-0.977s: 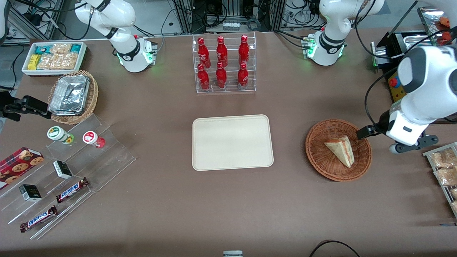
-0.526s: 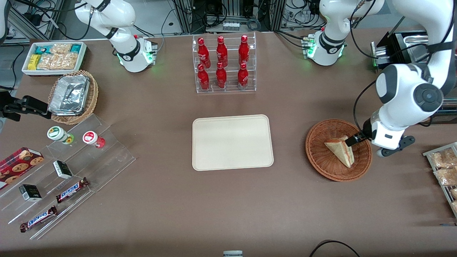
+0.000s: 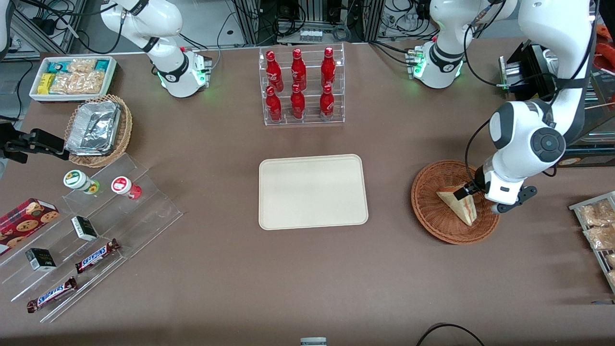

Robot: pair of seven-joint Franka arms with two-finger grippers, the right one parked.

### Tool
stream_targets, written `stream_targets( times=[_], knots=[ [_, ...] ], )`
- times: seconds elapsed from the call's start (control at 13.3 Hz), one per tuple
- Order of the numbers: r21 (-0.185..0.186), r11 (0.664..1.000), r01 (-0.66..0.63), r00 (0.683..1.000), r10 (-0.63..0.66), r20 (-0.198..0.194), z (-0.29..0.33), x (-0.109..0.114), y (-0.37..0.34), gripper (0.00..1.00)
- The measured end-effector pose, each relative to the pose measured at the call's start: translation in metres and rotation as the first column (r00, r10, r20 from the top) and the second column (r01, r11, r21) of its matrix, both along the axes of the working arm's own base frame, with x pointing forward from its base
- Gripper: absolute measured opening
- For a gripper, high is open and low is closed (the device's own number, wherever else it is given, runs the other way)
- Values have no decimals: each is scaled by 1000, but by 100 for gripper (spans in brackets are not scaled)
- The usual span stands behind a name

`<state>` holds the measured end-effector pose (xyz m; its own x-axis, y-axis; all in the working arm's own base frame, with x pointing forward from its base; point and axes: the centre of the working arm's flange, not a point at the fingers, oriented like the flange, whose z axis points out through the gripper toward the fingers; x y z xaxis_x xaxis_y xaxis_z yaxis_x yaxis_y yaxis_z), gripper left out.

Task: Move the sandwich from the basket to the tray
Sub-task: 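Close the left gripper on the sandwich's wrapped edge, then lift the sandwich and carry it with the left gripper over the tray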

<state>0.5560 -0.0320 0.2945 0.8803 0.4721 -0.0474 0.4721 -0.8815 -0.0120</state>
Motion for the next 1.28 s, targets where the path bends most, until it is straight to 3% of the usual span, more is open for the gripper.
stream_targets(
  times=[0.75,0.9,1.05,1.28],
  knots=[
    [-2,1000,-18,1000,18,-17,-33,0,0,98],
    [-1,999,-37,999,37,-21,-37,0,0,81],
    [0,998,-64,998,64,-15,-37,1,-1,56],
    [-1,998,-68,998,68,-4,-29,7,-3,33]
  ],
)
